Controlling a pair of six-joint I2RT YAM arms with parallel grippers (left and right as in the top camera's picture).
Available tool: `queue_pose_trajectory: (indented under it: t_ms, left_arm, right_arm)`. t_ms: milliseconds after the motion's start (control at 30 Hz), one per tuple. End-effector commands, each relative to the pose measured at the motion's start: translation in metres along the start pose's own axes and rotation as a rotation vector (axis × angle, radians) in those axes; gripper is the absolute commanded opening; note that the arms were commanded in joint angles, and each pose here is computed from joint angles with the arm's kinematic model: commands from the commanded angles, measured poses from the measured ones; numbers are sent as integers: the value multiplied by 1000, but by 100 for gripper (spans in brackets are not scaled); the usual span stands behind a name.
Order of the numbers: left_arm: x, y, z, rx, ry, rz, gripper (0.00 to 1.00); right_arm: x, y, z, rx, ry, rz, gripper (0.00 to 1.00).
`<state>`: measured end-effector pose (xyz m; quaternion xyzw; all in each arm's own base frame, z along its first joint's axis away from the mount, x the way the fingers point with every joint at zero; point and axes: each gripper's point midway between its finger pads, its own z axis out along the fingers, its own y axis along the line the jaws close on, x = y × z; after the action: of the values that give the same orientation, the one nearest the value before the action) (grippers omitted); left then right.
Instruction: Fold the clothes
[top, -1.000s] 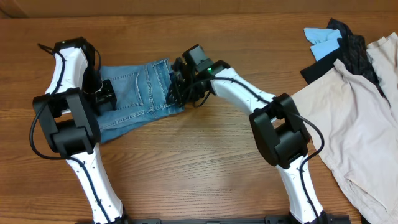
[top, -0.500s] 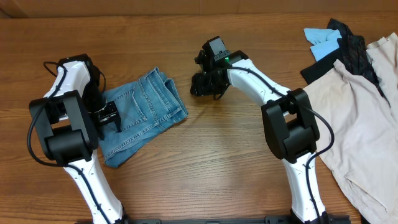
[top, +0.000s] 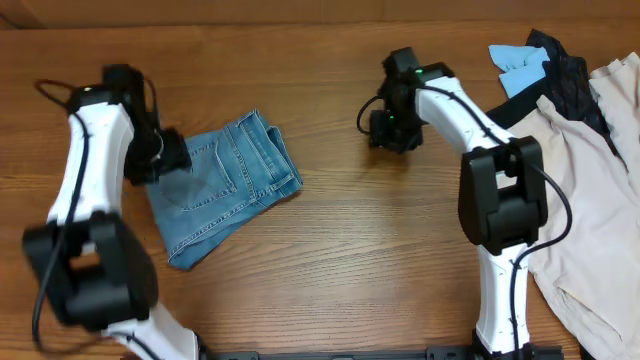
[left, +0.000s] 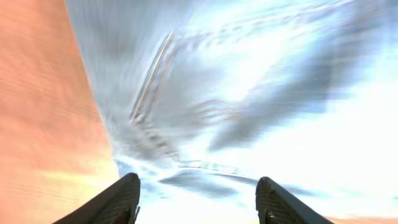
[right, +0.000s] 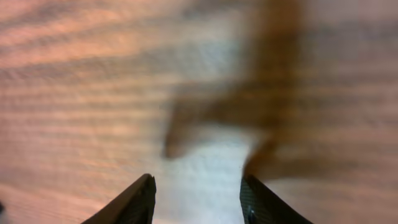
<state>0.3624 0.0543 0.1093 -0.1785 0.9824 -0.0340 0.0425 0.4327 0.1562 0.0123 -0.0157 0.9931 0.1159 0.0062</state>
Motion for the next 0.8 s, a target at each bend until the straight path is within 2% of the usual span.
queue_pose_trajectory:
  t_ms: [0,67,133,233,400,500,633,767]
  left_arm:
    - [-17,-33,-37,100,-168,169,61]
    - [-33,-33,-41,60,-243,195,58]
    - [-49,-24,-36,-6,-289,188,56]
    - [-56,-16,-8,-39,-244,170,56]
    - [-65,5,29,-58,-183,129,55]
    - [-75,21,42,-63,-190,92,56]
    - [-86,40,66,-68,-184,54,66]
    - [-83,51,89,-76,-138,47,67]
  right_arm:
    - [18,46,-33,-185,19,-122,48]
    - [41,78,-40,-336,94,-195,48]
    - [63,99,-42,-404,164,-222,48]
    - [94,127,-31,-394,242,-280,48]
    - [126,159,-21,-380,293,-372,48]
    - [136,174,-14,-357,289,-421,48]
    - [131,183,6,-227,210,-437,48]
    - [128,197,18,-187,145,-505,49]
